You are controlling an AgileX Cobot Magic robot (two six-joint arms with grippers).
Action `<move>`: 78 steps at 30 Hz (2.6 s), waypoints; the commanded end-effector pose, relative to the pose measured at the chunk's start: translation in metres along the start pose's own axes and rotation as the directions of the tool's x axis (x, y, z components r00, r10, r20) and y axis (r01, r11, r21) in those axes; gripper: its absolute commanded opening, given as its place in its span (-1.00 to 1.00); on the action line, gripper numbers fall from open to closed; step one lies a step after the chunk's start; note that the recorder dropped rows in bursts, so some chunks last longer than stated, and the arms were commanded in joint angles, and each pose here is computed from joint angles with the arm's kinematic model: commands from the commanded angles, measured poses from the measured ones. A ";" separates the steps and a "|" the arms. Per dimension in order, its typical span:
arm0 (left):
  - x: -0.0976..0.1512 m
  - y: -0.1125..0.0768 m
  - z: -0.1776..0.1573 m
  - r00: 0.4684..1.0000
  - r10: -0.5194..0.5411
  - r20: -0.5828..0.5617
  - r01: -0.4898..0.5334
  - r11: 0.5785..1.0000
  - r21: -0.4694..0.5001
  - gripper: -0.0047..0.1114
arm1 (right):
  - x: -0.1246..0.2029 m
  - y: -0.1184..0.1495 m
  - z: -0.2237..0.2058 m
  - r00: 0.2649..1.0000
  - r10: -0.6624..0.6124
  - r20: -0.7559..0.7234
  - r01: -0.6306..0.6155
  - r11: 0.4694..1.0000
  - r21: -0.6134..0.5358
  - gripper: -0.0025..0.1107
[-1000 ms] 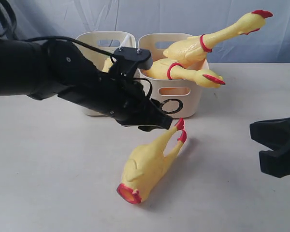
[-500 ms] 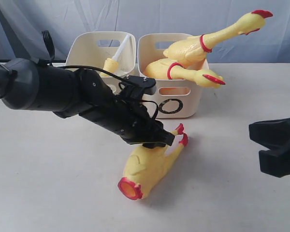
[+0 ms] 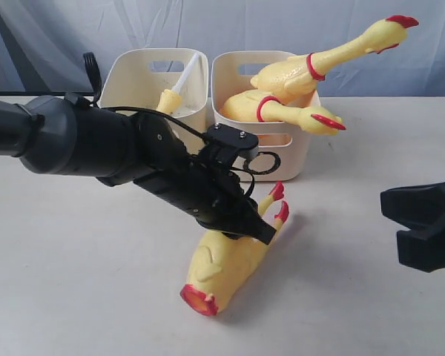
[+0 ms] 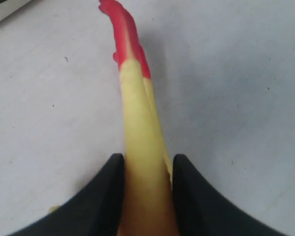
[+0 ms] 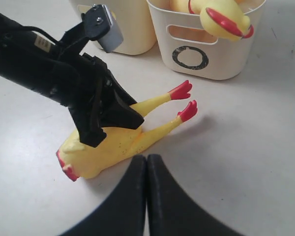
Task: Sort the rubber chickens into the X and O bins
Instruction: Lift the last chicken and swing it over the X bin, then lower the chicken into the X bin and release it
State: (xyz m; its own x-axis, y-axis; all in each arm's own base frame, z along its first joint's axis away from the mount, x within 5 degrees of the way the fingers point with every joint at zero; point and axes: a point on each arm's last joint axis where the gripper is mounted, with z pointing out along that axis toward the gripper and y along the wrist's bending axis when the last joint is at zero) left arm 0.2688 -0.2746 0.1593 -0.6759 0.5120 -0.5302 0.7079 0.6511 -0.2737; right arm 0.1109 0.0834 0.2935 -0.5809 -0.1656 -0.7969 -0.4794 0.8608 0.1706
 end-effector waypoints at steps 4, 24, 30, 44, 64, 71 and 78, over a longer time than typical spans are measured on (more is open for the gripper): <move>0.004 -0.005 -0.001 0.998 0.045 -0.040 -0.044 0.999 0.017 -0.92 | 0.001 -0.001 0.000 1.000 -0.005 0.008 0.005 1.000 0.000 -0.97; -0.039 -0.019 -0.113 0.904 0.335 0.264 -0.274 0.931 -0.242 -0.92 | 0.001 -0.001 0.000 1.000 -0.005 0.006 0.005 1.000 0.001 -0.97; -0.055 0.009 -0.147 0.848 0.295 0.441 -0.132 0.923 -0.362 -0.92 | 0.001 -0.001 0.000 1.000 -0.005 0.003 0.005 1.000 0.002 -0.97; -0.086 0.042 -0.185 0.515 0.497 0.698 0.015 0.809 -0.587 -0.92 | 0.002 0.000 0.000 1.000 0.014 -0.003 -0.014 1.000 -0.009 -0.97; -0.075 0.126 -0.131 0.555 0.539 0.633 0.062 0.732 -0.678 -0.92 | 0.002 0.001 0.000 1.000 0.022 -0.008 -0.022 1.000 -0.013 -0.97; -0.071 0.145 -0.118 0.585 0.488 0.648 0.104 0.747 -0.656 -0.92 | 0.002 0.001 0.000 1.000 0.022 -0.006 -0.022 1.000 -0.013 -0.97; -0.067 0.150 -0.106 0.614 0.454 0.646 0.108 0.762 -0.638 -0.67 | 0.002 0.001 0.000 1.000 0.024 -0.005 -0.024 1.000 -0.015 -0.97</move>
State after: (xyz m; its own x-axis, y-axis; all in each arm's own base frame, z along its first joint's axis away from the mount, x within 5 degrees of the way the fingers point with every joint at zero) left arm 0.3961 -0.1522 0.2368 0.0243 0.2699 -0.9626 0.3448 0.9015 0.2615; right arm 0.1098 0.0844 0.2932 -0.5975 -0.1482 -0.7880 -0.4741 0.8579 0.1982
